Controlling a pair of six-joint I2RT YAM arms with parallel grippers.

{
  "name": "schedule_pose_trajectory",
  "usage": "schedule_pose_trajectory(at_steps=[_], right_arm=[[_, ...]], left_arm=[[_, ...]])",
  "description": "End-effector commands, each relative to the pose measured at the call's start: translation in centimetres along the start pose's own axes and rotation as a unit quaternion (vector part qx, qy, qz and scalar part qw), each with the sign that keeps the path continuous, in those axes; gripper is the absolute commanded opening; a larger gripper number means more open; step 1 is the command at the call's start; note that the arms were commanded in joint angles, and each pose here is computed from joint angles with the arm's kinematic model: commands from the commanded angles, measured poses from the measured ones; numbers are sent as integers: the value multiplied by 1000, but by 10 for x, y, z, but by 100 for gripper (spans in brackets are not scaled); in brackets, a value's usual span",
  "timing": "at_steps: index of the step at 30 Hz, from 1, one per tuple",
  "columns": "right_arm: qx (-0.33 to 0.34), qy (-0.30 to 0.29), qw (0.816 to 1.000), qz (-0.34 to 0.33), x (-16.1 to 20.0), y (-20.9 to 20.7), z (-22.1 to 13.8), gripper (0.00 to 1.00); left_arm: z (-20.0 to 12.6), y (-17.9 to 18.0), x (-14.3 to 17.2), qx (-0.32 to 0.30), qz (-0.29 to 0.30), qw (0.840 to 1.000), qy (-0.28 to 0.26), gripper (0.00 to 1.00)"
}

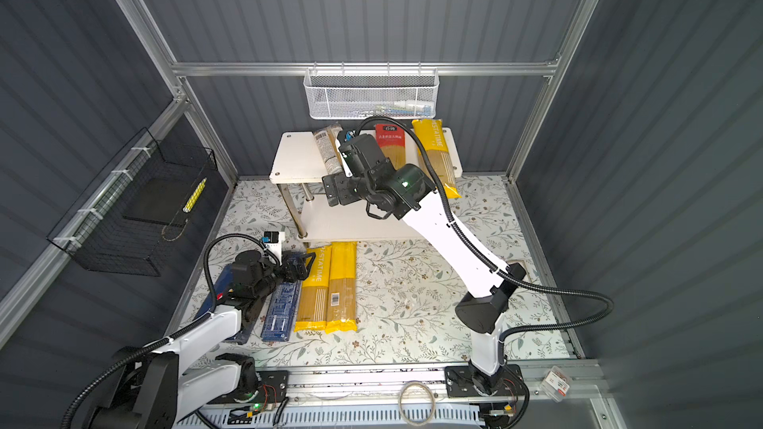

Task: Arrange pasta packages on shelves
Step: Place the pasta bag on the shelf.

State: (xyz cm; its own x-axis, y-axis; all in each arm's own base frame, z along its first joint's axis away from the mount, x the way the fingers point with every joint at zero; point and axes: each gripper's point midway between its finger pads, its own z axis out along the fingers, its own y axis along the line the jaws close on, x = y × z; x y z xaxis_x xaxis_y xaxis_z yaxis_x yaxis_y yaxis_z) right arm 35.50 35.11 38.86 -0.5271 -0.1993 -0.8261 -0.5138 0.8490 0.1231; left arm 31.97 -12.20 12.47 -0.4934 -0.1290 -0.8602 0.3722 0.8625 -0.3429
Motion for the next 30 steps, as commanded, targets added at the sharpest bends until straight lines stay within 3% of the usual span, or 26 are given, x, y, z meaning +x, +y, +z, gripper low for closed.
schedule_pose_trajectory(at_steps=[1,10,17,23,30], right_arm=[[-16,13,1000,-2,4,6,-1,96],[-111,15,994,2,2,46,-7,96],[-78,4,997,-4,-2,33,-15,97],[-85,-22,996,-26,-6,28,-51,99],[-85,-105,991,-19,16,3,-103,99]], left_arm=[[-2,0,5,-2,-1,1000,6,100],[-1,0,5,-2,-2,1000,6,100],[-1,0,5,-3,-2,1000,6,100],[-7,4,-5,-25,-8,1000,6,100],[-21,1,-19,-51,-45,997,23,100]])
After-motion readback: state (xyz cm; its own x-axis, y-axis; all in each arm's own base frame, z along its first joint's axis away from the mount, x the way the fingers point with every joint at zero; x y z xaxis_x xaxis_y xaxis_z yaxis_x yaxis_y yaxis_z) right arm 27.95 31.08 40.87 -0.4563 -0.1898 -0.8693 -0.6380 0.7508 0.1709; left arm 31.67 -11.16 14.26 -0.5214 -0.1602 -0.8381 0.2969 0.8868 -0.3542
